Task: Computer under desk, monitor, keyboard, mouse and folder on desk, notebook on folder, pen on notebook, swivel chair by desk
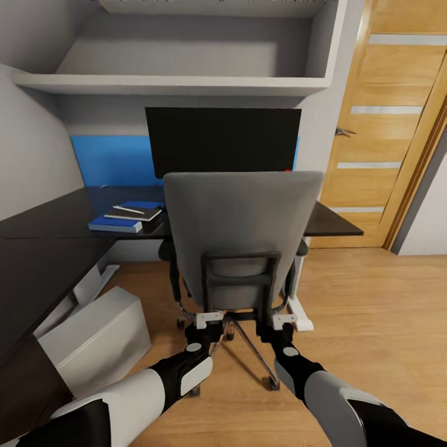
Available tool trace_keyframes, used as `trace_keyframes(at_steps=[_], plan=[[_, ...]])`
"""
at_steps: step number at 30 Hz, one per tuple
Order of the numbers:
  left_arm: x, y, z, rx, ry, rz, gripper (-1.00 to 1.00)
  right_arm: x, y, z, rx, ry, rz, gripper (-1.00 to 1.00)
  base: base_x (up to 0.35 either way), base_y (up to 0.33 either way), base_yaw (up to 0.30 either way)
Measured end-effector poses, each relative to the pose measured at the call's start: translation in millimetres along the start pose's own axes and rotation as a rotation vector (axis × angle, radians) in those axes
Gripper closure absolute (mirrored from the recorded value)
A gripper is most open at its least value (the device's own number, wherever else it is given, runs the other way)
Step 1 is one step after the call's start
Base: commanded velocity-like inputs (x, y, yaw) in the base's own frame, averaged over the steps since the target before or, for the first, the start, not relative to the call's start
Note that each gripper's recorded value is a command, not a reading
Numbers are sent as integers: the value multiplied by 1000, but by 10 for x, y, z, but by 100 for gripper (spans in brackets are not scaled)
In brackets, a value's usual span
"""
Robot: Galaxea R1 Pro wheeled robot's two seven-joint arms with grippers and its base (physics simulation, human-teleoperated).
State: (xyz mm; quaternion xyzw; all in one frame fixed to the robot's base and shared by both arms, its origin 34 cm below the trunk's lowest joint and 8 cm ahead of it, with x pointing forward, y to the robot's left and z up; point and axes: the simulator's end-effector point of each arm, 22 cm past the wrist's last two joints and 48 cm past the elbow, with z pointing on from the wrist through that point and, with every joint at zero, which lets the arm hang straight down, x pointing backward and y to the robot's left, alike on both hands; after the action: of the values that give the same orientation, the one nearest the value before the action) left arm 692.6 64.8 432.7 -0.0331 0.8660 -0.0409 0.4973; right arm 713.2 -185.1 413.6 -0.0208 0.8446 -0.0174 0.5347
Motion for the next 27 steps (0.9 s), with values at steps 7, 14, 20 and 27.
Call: trace_keyframes(at_steps=[7,14,20,27], plan=[[2,0,1,0,0,0,-100,2,0,1,0,0,0,-100,-305,0,0],[2,0,1,0,1,0,-100,2,-1,1,0,0,0,-100,-333,0,0],[4,0,1,0,1,1,-100,2,0,1,0,0,0,-100,-336,0,0],[5,0,1,0,2,1,-100,2,0,1,0,0,0,-100,-336,-24,0]])
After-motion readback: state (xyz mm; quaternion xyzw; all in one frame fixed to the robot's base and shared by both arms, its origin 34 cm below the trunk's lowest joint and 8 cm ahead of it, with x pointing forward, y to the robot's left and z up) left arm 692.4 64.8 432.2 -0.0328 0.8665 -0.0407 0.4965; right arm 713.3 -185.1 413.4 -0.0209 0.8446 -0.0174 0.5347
